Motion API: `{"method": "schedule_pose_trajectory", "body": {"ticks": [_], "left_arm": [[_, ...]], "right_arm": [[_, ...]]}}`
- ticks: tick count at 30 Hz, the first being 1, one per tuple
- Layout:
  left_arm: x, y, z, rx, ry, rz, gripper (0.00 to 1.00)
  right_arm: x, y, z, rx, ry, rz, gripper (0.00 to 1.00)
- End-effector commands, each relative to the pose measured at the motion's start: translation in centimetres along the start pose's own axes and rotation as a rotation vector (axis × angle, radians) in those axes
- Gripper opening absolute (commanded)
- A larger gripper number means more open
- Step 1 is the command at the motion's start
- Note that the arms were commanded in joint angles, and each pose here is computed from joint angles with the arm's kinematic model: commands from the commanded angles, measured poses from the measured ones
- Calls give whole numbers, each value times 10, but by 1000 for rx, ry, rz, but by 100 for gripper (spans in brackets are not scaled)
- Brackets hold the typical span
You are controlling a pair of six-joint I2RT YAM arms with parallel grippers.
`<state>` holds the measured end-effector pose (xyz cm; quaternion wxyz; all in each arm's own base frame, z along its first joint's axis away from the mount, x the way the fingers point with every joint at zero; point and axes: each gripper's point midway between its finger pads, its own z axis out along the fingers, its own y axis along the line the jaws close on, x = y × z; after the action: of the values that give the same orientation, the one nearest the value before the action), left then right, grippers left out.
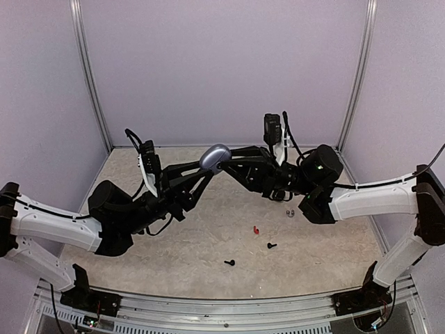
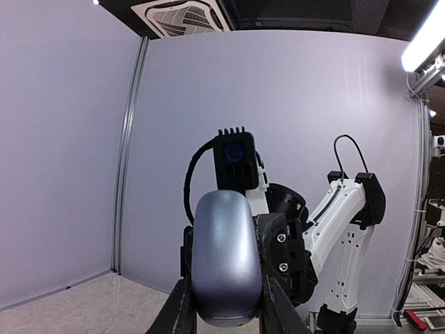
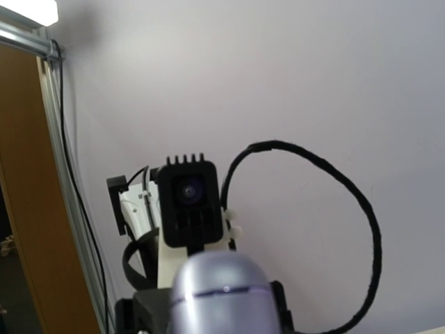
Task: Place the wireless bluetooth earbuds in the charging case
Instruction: Pass from the right arm to the left
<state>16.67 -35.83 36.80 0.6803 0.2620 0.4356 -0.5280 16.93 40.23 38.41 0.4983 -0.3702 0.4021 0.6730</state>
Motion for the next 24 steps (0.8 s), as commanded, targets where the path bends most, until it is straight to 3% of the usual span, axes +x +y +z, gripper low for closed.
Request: {"method": "schedule_pose_trajectory", "body": {"ticks": [1, 4, 8, 12, 16, 24], "left_arm": [[-15, -5, -1, 21, -11, 36, 21], [-9, -4, -3, 32, 47, 45, 18], [13, -2, -7, 65, 202, 41, 18], [31, -5, -16, 107, 332, 70, 17], [38, -6, -19, 130, 422, 89, 17], [46, -8, -16, 179, 507, 86, 12]], "right_arm": [[15, -1, -4, 28, 73, -3, 29], [16, 2, -8, 34, 127, -38, 51], [18, 0, -18, 76, 262, -91, 63], [22, 0, -25, 117, 416, -145, 66], [26, 6, -31, 123, 511, -97, 66], [52, 6, -40, 130, 668, 31, 57]]}}
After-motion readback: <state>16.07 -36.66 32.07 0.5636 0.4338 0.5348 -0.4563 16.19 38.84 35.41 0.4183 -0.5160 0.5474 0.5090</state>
